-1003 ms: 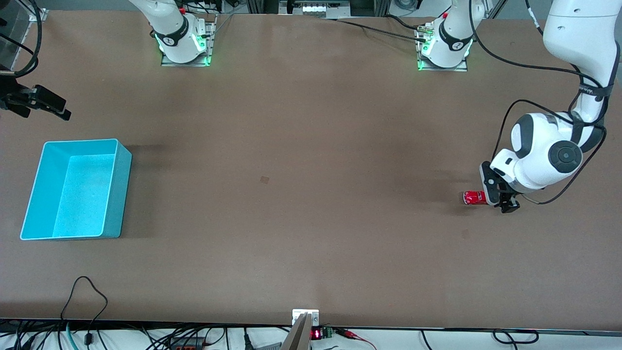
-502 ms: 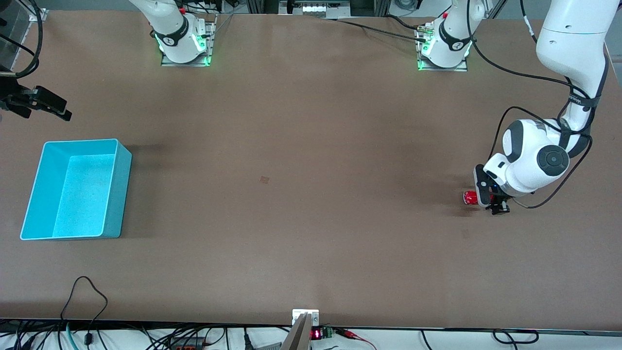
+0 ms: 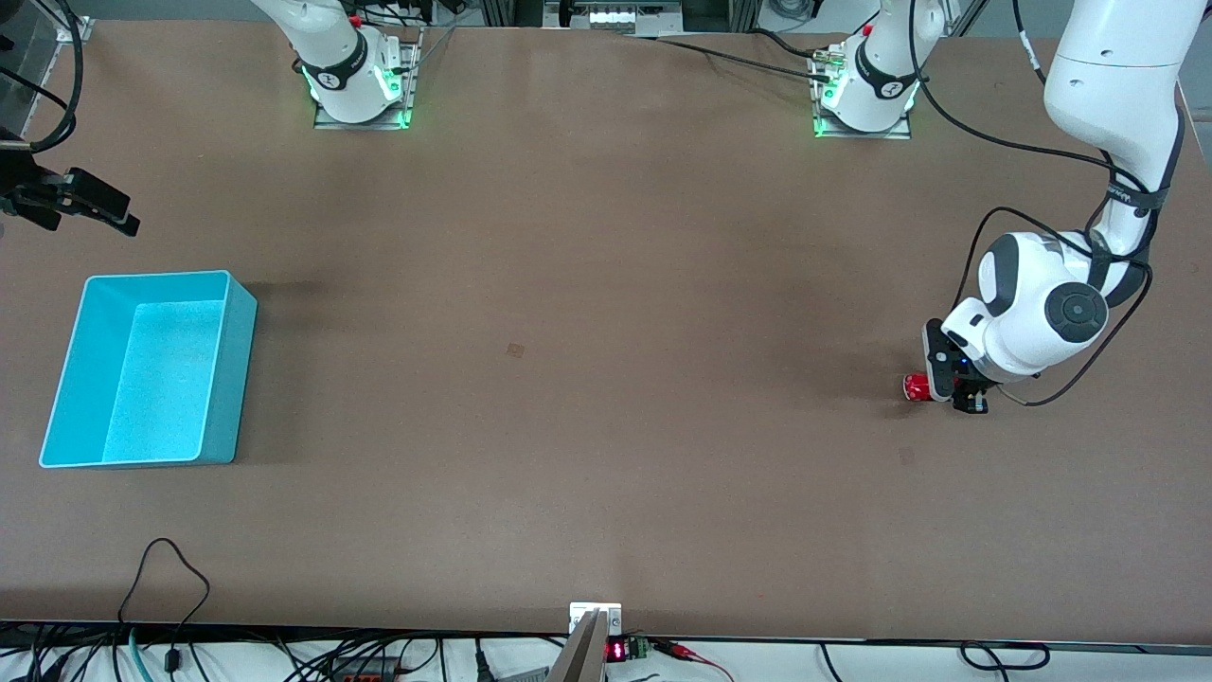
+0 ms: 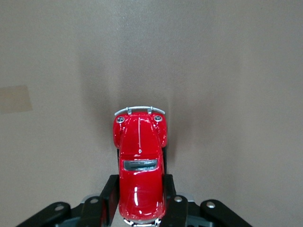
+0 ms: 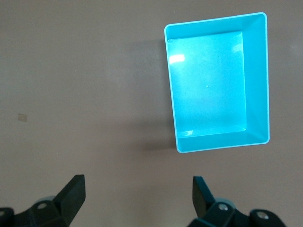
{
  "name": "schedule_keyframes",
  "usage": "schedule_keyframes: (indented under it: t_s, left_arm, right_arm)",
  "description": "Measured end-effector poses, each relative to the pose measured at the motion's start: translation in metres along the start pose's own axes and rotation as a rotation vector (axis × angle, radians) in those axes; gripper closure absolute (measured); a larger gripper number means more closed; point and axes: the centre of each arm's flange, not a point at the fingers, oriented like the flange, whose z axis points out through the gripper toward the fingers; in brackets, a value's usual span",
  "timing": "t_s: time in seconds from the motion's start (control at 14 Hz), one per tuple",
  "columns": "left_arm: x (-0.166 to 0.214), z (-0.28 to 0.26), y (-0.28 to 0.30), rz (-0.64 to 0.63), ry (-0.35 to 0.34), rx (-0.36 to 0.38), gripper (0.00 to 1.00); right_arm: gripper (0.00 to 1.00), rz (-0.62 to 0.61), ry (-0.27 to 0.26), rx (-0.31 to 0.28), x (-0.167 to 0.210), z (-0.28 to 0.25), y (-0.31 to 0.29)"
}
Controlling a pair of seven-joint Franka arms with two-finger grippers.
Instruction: Wind red beetle toy and store in blue box
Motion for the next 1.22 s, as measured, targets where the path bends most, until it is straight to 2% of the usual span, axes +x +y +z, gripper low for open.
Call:
schedule_keyframes:
  t_s: [0.72, 1.22]
  left_arm:
    - [-0.009, 0.001, 0.000, -0.012, -0.001, 0.000, 0.58]
    - [-0.097, 0.007, 0.007, -0.019, -0.004, 0.007, 0.58]
  right_arm:
    - [0.00, 0.004, 0.000, 0.000, 0.000, 0.000, 0.002]
    - [0.00, 0.004, 0.000, 0.000, 0.000, 0.000, 0.002]
